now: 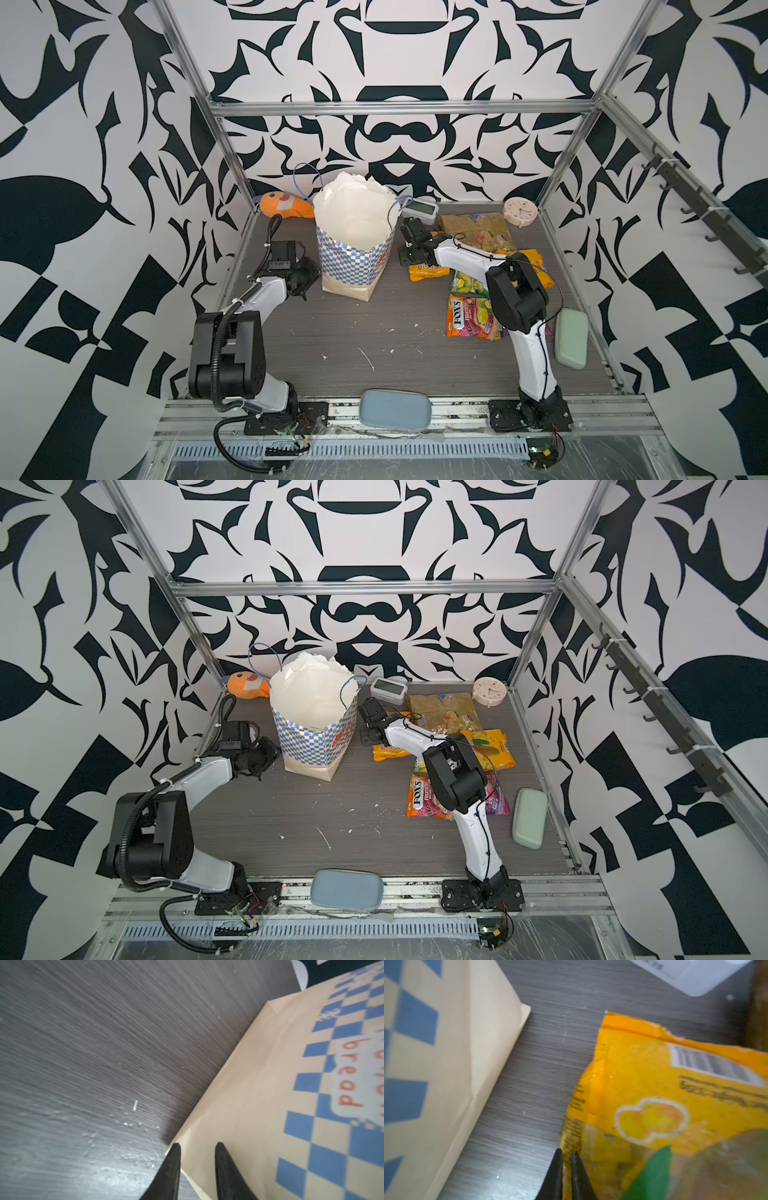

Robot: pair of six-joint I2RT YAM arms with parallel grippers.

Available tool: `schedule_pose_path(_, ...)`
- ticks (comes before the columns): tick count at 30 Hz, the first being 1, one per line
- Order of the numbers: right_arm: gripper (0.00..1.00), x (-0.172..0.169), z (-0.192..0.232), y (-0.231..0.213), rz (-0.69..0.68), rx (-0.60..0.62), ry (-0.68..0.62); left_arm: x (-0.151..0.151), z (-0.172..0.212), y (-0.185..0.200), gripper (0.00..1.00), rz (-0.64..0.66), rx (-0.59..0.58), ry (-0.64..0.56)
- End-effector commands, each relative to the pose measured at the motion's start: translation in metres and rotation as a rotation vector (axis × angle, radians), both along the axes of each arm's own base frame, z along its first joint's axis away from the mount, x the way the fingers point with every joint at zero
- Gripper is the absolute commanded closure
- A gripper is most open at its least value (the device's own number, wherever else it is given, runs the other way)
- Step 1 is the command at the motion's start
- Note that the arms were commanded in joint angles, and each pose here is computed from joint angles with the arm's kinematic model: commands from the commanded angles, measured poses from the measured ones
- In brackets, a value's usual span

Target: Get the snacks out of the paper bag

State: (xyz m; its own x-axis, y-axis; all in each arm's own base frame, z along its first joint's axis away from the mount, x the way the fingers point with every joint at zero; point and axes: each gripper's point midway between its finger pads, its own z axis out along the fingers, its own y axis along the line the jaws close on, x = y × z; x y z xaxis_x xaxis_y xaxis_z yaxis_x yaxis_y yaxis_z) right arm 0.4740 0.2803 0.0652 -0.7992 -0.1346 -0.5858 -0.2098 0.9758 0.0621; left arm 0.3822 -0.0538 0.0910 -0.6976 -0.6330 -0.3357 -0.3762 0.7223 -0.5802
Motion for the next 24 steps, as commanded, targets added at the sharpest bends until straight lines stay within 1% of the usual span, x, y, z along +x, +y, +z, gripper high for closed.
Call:
schedule_pose_path(1,0.85,0.01,0.009,-0.021,-0.089,-0.071,-0.032,-0.015,0.0,-0.006,0.68,-0.005,-0.014,0.023)
schedule_pose_path(5,0.84,0.011,0.019,-0.02,-0.083,-0.049,-0.051,-0.024,0.002,-0.003,0.68,0.008,-0.005,0.018)
schedule_pose_path(9,0.84,0.011,0.03,-0.018,-0.073,-0.038,-0.06,-0.027,0.0,-0.005,0.68,0.006,-0.02,0.029)
schedule_pose_path(11,0.82,0.008,0.045,-0.013,-0.047,0.011,-0.085,-0.028,-0.001,-0.006,0.68,0.0,-0.027,0.024)
schedule_pose_path(14,0.81,0.0,0.076,-0.016,-0.038,0.084,-0.173,-0.028,0.007,-0.006,0.68,0.004,-0.024,-0.007)
schedule_pose_path(17,0.79,-0.01,0.106,-0.031,-0.054,0.108,-0.28,-0.024,0.026,0.006,0.67,0.025,0.046,-0.064)
schedule_pose_path(20,0.77,-0.024,0.136,-0.054,-0.085,0.104,-0.394,-0.018,0.056,0.021,0.6,0.048,0.128,-0.149)
schedule_pose_path(23,0.71,-0.042,0.164,-0.081,-0.123,0.084,-0.516,-0.017,0.087,0.042,0.55,0.1,0.23,-0.242)
schedule_pose_path(24,0.68,-0.049,0.176,-0.093,-0.152,0.078,-0.573,-0.018,0.098,0.05,0.53,0.122,0.269,-0.278)
